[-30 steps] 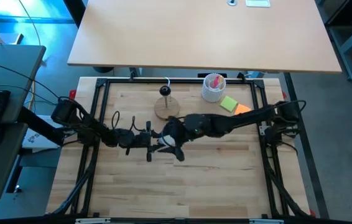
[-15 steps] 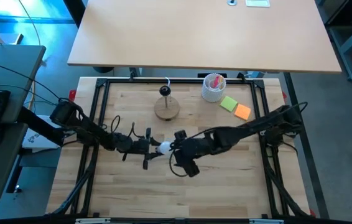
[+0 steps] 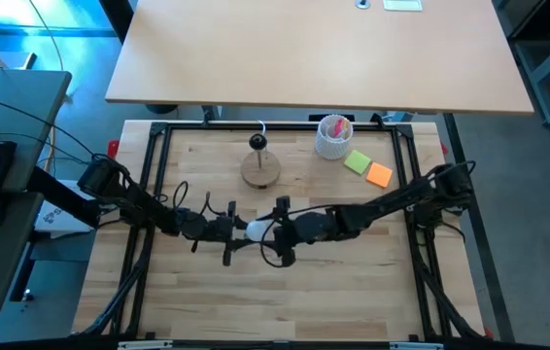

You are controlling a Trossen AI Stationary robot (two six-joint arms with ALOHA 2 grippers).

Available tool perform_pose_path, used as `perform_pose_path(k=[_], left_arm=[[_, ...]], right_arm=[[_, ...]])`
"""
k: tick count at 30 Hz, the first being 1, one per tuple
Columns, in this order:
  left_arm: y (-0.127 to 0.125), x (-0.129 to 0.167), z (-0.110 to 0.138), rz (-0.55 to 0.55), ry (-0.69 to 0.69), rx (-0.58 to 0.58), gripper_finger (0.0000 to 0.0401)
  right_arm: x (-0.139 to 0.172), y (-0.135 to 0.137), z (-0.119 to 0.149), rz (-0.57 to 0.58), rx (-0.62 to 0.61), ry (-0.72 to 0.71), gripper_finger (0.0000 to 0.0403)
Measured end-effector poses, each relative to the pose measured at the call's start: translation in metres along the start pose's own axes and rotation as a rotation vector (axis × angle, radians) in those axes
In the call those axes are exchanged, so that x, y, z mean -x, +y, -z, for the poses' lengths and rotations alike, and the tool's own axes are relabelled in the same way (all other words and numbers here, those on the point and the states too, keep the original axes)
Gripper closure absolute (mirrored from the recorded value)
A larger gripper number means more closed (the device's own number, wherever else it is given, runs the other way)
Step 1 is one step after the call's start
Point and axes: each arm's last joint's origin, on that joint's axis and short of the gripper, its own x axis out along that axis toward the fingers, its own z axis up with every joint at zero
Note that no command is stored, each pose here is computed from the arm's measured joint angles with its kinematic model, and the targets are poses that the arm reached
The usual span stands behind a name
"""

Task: Screw lightbulb
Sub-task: Insert the light bulb into the lamp

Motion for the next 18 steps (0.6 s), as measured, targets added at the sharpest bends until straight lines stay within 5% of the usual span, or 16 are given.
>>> perform_pose_path(k=[18], left_arm=[[-0.003,-0.005,-0.003,0.047,0.010,-0.019,0.0256]], right_arm=[[-0.015,-0.024,0.018,-0.232,-0.131,-0.059,0.0117]])
